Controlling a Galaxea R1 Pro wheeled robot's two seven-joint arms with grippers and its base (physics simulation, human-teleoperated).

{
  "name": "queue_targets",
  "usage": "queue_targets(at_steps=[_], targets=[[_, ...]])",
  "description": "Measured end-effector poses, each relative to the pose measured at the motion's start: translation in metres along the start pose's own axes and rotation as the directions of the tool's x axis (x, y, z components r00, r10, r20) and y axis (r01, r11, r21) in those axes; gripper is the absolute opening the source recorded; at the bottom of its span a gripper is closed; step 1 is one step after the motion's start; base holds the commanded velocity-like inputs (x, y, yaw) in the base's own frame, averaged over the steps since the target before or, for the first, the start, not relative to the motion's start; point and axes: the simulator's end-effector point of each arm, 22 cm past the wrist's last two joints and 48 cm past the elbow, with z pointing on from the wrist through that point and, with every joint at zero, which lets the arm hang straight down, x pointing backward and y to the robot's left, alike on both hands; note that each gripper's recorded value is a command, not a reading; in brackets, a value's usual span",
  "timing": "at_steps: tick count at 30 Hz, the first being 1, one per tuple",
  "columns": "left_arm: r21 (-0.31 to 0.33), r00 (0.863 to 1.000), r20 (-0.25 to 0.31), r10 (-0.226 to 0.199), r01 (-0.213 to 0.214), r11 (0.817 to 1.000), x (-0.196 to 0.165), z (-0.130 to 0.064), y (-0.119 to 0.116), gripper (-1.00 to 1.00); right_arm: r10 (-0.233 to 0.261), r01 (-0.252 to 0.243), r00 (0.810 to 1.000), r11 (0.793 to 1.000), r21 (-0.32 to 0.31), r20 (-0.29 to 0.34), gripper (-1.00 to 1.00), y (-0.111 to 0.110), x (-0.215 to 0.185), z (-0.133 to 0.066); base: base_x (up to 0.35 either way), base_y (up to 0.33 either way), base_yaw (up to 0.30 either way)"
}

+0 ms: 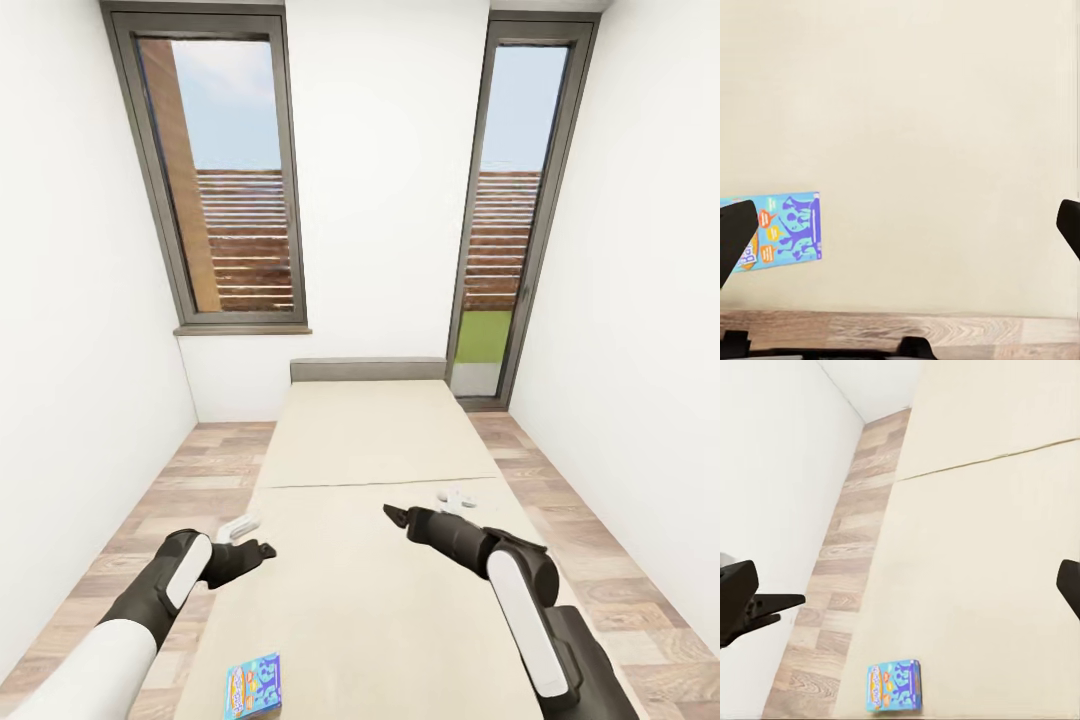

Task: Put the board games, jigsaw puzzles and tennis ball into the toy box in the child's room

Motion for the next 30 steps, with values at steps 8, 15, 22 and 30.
queue_targets(at_steps=[8,15,22,30], targets=[[-0.004,1.000,0.010,0.009,-0.009,1.000,-0.001,0.002,-0.005,1.00,0.024,-0.018,0.998,0.993,0.115,-0.052,1.00,-0.003,0.010,0.004,0.000,0.000,0.000],[-0.015,0.999,0.034,0.010,-0.009,1.000,-0.006,0.002,-0.003,1.00,0.035,-0.020,0.997,0.982,0.190,-0.075,1.00,-0.016,0.015,0.002,0.000,0.000,0.000],[-0.019,0.999,0.037,0.011,-0.010,1.000,-0.007,0.001,-0.001,1.00,0.038,-0.022,0.996,0.979,0.203,-0.078,1.00,-0.019,0.016,0.001,0.000,0.000,0.000],[-0.018,0.999,0.034,0.012,-0.011,1.000,-0.007,0.001,-0.002,1.00,0.039,-0.022,0.996,0.980,0.196,-0.083,1.00,-0.015,0.017,0.002,0.000,0.000,0.000]])
